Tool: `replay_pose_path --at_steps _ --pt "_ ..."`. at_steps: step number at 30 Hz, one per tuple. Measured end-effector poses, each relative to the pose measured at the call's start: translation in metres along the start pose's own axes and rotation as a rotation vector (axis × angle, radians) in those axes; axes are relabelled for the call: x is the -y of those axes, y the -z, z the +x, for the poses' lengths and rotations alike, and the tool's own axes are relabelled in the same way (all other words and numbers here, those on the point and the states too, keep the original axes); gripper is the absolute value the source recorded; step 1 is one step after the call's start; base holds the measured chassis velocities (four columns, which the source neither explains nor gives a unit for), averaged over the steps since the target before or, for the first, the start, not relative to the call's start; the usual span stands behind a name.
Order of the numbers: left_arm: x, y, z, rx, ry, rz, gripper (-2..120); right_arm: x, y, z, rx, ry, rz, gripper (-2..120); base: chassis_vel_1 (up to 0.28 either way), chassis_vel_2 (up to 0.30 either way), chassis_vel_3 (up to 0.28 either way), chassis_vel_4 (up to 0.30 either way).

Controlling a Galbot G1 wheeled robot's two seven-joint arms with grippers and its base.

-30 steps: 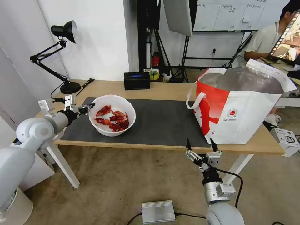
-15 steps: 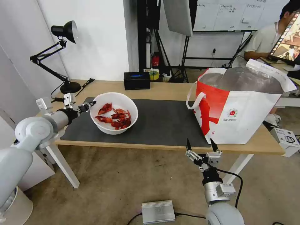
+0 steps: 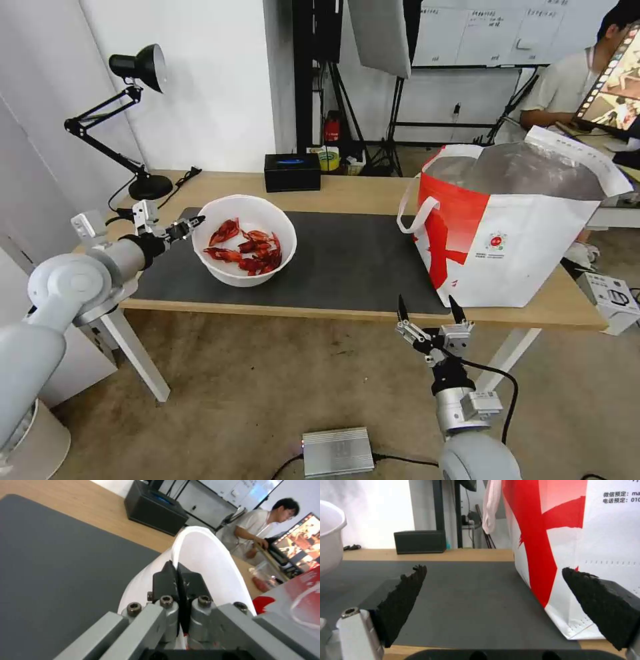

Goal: Pick up the trash from the table and place it into the takeout bag.

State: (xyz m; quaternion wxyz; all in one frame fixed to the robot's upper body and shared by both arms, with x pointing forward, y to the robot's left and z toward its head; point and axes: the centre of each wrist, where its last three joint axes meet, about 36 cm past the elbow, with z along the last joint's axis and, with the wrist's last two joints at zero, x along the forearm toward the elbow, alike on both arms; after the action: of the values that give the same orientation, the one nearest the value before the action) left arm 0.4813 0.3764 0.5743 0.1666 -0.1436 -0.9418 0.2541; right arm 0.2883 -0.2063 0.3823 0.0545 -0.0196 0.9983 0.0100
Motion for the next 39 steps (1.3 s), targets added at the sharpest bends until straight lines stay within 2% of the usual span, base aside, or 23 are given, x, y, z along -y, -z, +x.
replay_pose_path --at_steps 10,21,22,33,35,39 --pt "0.044 0.002 -0.006 0.013 -0.086 0.027 0 0.000 0.000 0.000 0.000 0.000 0.000 100 0.000 0.000 0.000 0.000" --pt "0.078 0.006 -0.025 0.016 -0.173 0.017 0 0.000 0.000 0.000 0.000 0.000 0.000 100 0.000 0.000 0.000 0.000" --pt "0.086 0.009 -0.028 0.019 -0.194 0.015 0 0.000 0.000 0.000 0.000 0.000 0.000 100 0.000 0.000 0.000 0.000" --pt "0.113 0.032 -0.042 0.031 -0.259 0.010 0 0.000 0.000 0.000 0.000 0.000 0.000 100 0.000 0.000 0.000 0.000" --pt "0.129 0.043 -0.052 0.031 -0.286 -0.003 0 0.000 0.000 0.000 0.000 0.000 0.000 100 0.000 0.000 0.000 0.000" --pt "0.138 0.050 -0.061 0.034 -0.303 -0.008 0 0.000 0.000 0.000 0.000 0.000 0.000 100 0.000 0.000 0.000 0.000"
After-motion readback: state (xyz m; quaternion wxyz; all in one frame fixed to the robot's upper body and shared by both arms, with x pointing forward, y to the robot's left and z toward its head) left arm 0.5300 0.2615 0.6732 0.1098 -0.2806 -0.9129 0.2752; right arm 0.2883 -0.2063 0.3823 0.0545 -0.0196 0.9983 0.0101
